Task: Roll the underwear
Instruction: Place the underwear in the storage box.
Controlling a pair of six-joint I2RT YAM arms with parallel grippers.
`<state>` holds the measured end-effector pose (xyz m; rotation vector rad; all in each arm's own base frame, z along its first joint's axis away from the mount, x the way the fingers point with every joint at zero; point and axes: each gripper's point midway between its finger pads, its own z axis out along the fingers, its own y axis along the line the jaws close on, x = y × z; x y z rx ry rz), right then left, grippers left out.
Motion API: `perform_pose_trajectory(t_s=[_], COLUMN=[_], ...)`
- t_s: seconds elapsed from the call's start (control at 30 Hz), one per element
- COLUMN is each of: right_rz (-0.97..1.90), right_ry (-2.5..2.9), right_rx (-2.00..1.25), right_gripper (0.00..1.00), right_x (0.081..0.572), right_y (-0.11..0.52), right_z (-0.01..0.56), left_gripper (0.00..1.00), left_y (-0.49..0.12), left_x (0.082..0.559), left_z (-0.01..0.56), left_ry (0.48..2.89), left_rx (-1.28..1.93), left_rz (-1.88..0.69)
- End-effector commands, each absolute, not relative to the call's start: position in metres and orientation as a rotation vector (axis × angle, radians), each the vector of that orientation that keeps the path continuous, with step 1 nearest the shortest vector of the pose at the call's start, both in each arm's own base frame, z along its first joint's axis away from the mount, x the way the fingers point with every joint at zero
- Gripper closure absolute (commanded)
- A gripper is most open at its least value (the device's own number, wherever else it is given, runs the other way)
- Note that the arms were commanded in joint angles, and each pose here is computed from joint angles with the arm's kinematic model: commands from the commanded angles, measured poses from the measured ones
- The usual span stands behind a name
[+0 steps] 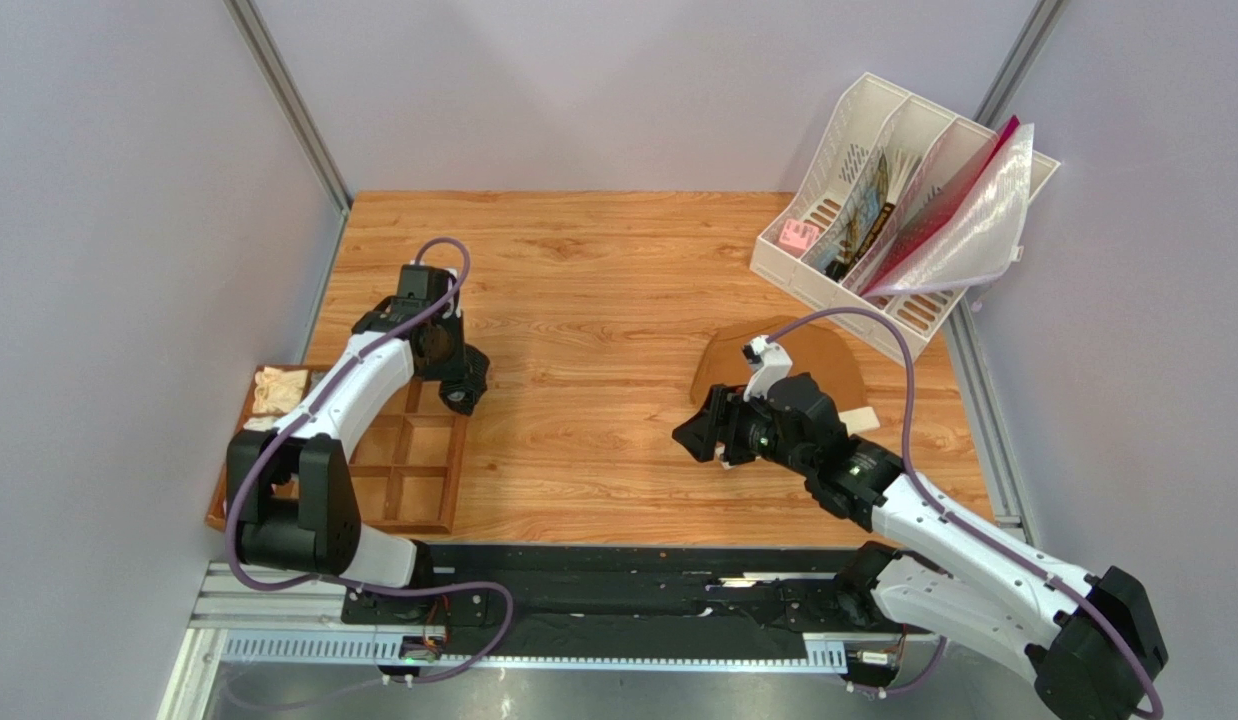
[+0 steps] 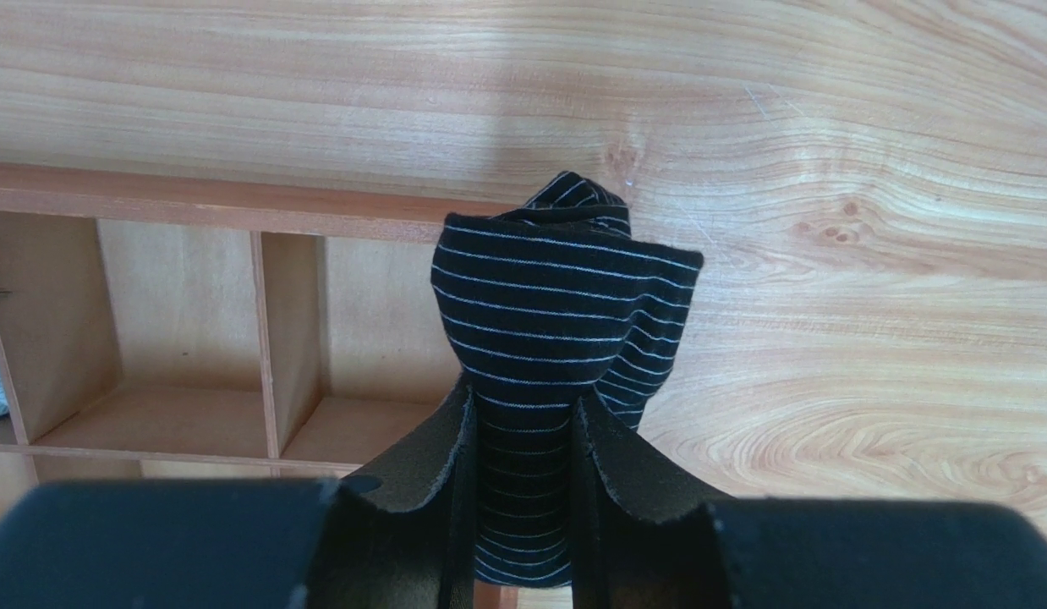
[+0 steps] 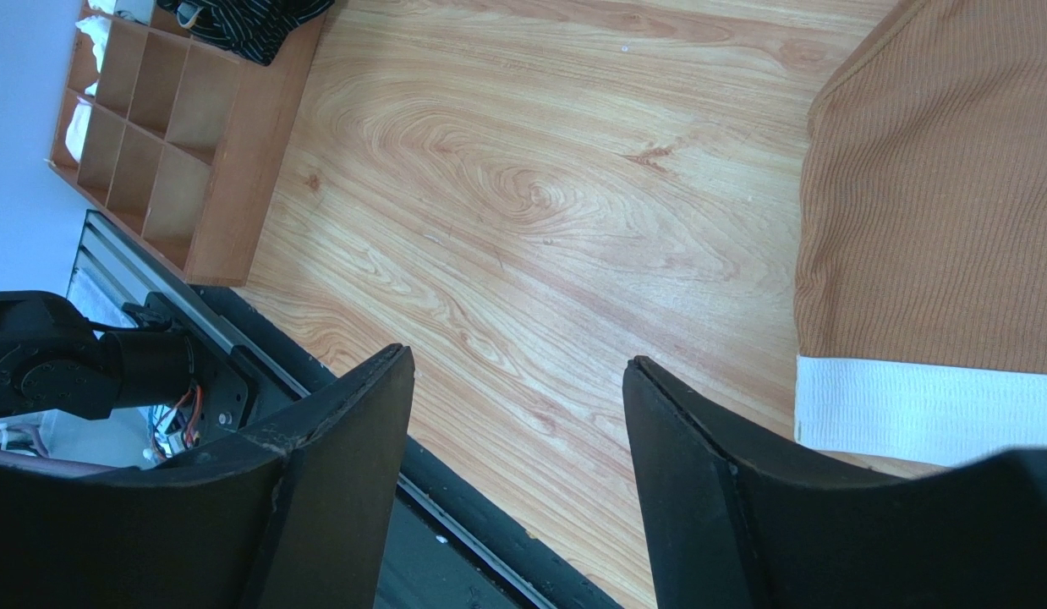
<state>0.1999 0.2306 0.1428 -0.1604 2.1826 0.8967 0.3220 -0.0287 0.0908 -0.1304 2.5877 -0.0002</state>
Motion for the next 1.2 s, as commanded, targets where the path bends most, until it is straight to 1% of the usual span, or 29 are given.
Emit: perform_pose_trajectory(t_s=[0.0, 0.27, 0.63, 0.83, 1.03, 1.17], right_rz=[0.899, 0.898, 0.897, 0.888, 0.892, 0.893], right_ry=[2.155, 2.165, 2.163, 2.167, 2.157, 2.160], right_rx=[-0.175, -0.175, -0.176, -0.183, -0.183, -0.180], right_gripper=[0.34, 0.34, 0.34, 0.34, 0.34, 0.34], right_x=[0.201, 0.201, 0.199, 0.198, 0.198, 0.197], right_y=[0.230, 0.230, 0.229, 0.227, 0.226, 0.226], right_z=[0.149, 0.149, 0.149, 0.147, 0.150, 0.149], left_gripper=[0.84, 0.84, 0.85, 0.84, 0.85, 0.85], left_y=[-0.020, -0.006, 0.014, 0.016, 0.028, 0.028], left_x=[0.320, 0.317, 0.316, 0.318, 0.314, 0.316], left_z=[0.104, 0.110, 0.087, 0.084, 0.078, 0.071], left_ry=[2.521, 2.520, 2.599, 2.601, 2.633, 2.652], left_rx=[-0.177, -0.188, -0.241, -0.255, -0.259, -0.263], left_rz=[0.020, 0.052, 0.191, 0.198, 0.296, 0.293])
